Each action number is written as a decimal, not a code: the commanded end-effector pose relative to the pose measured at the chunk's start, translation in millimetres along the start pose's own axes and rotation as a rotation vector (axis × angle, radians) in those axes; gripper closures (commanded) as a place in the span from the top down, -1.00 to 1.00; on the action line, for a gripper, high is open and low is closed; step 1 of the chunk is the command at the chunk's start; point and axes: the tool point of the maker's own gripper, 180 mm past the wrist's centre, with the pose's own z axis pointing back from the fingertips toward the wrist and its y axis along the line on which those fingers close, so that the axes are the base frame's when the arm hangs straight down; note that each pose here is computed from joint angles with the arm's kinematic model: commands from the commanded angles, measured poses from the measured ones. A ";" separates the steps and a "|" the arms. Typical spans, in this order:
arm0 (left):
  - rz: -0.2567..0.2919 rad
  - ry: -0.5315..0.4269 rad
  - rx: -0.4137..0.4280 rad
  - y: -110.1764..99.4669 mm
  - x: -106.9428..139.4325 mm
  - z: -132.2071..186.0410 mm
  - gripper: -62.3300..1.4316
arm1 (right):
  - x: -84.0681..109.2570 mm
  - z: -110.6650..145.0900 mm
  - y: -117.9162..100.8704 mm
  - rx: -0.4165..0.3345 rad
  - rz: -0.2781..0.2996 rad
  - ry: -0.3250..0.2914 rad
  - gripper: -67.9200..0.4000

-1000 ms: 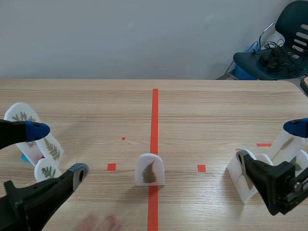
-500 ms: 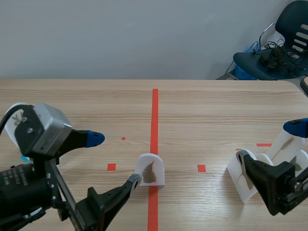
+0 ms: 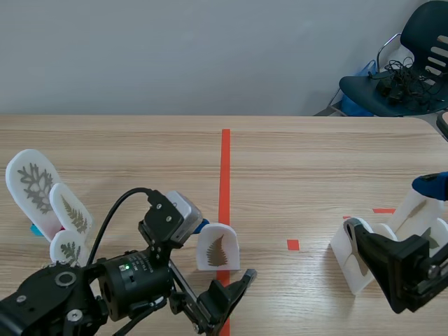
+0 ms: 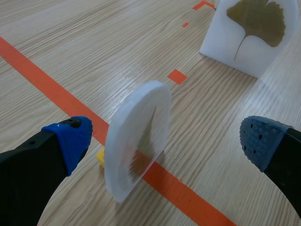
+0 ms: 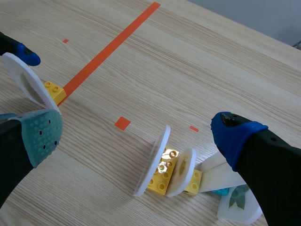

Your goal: Do the leaf sorting experiment

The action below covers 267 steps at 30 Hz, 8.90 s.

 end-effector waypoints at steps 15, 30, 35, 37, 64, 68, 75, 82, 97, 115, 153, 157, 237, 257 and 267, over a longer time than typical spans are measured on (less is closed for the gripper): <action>0.010 -0.060 0.001 -0.3 17.8 -5.5 -0.57 | 12.4 -1.8 -0.4 0.000 0.006 -0.041 1.00; 0.067 -0.094 0.080 -7.6 69.9 75.8 -0.69 | 10.6 -1.8 -0.3 0.001 0.006 -0.029 1.00; 0.076 -0.071 0.221 13.5 66.8 109.5 -0.69 | 9.9 -1.9 -0.3 0.001 0.006 -0.026 1.00; 0.093 -0.043 0.271 20.7 56.2 120.1 -0.69 | 9.9 -1.9 -0.3 0.001 0.006 -0.026 1.00; 0.197 0.047 0.712 113.2 -20.1 147.6 -0.06 | 10.1 -1.9 -0.3 0.001 0.003 -0.027 1.00; 0.166 0.009 0.702 112.1 3.1 148.8 0.15 | 9.8 -1.9 -0.2 0.001 0.003 -0.026 1.00; 0.013 -0.120 0.686 105.8 98.4 164.3 0.16 | 9.7 -1.9 -0.3 0.001 0.003 -0.024 1.00; -0.044 -0.159 0.425 46.3 142.8 156.7 0.94 | 22.1 -2.2 3.0 0.009 0.017 -0.054 1.00; 0.052 -0.122 0.248 13.5 119.6 142.8 1.00 | 47.8 0.8 0.2 -0.012 0.061 -0.064 1.00; 0.051 -0.130 0.248 13.6 120.9 143.0 1.00 | 47.8 0.7 0.2 -0.012 0.062 -0.064 1.00; -0.128 -0.012 0.099 10.8 62.5 15.2 1.00 | 47.8 0.7 0.2 -0.012 0.062 -0.064 1.00; -0.166 0.042 0.105 14.0 46.7 -11.6 1.00 | 47.9 0.7 0.2 -0.012 0.062 -0.064 1.00; 0.315 0.060 0.925 209.5 -6.0 241.8 -0.78 | 48.0 0.7 0.2 -0.011 0.062 -0.064 1.00; 0.277 0.100 0.897 208.0 -36.7 241.5 0.48 | 48.0 0.7 0.2 -0.011 0.062 -0.065 1.00; 0.070 0.031 0.847 223.8 44.1 263.8 0.79 | 48.7 0.5 -0.1 -0.012 0.063 -0.067 1.00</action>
